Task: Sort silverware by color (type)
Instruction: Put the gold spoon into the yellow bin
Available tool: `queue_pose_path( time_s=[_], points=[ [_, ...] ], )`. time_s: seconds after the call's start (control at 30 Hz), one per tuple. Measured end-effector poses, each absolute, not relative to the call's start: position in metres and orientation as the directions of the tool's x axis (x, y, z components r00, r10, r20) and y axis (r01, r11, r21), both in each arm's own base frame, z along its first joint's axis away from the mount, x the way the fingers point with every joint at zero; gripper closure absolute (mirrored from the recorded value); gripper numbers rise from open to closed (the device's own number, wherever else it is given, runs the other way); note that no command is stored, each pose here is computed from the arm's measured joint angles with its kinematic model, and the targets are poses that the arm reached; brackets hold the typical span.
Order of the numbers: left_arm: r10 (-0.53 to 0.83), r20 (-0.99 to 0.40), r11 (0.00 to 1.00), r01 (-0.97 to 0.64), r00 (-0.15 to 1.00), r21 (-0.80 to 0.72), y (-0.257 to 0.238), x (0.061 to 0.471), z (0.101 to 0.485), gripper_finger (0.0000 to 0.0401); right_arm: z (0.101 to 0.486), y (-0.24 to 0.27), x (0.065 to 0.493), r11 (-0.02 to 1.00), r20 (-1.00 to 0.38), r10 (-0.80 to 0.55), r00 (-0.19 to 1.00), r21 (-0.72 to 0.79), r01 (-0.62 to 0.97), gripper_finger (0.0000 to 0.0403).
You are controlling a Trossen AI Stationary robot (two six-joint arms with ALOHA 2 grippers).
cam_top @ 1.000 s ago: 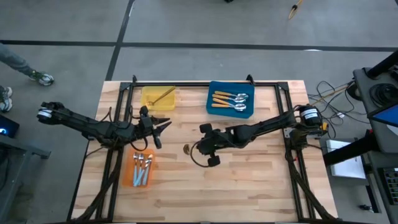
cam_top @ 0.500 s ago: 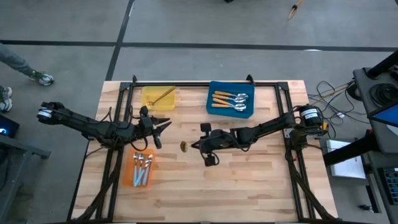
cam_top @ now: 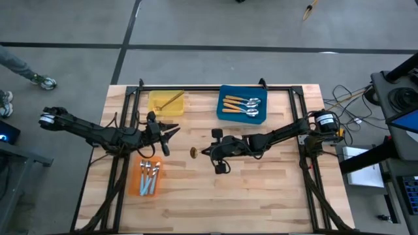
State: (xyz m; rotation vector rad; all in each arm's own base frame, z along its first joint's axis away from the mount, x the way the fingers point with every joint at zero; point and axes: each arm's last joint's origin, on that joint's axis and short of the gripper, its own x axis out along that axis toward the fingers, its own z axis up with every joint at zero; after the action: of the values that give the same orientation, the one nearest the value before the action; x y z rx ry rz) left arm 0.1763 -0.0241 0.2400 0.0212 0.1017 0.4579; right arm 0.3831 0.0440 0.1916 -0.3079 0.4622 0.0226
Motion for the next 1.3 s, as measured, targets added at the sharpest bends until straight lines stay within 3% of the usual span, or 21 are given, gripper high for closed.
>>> queue_pose_path(
  time_s=[0.33,0.8,1.1,1.3],
  points=[
    [0.443,-0.116,0.896,-0.441,0.889,0.041,-0.025,0.18,0.235,0.0349,0.191,0.049,0.382,0.949,-0.438,-0.09,0.895,-0.311,-0.057,0.039],
    [0.445,-0.186,0.888,-0.458,0.876,-0.032,-0.028,0.193,0.219,0.0349,0.203,0.062,0.367,0.816,-0.377,-0.486,0.789,-0.519,0.254,0.039],
    [0.428,-0.106,0.895,-0.437,0.898,-0.088,-0.033,0.213,0.215,0.0344,0.203,0.061,0.366,0.803,-0.371,-0.515,0.773,-0.525,0.283,0.039],
    [0.411,-0.065,0.902,-0.416,0.909,-0.119,-0.037,0.225,0.208,0.0306,0.203,0.061,0.365,0.801,-0.373,-0.516,0.771,-0.53,0.28,0.039]
  ],
)
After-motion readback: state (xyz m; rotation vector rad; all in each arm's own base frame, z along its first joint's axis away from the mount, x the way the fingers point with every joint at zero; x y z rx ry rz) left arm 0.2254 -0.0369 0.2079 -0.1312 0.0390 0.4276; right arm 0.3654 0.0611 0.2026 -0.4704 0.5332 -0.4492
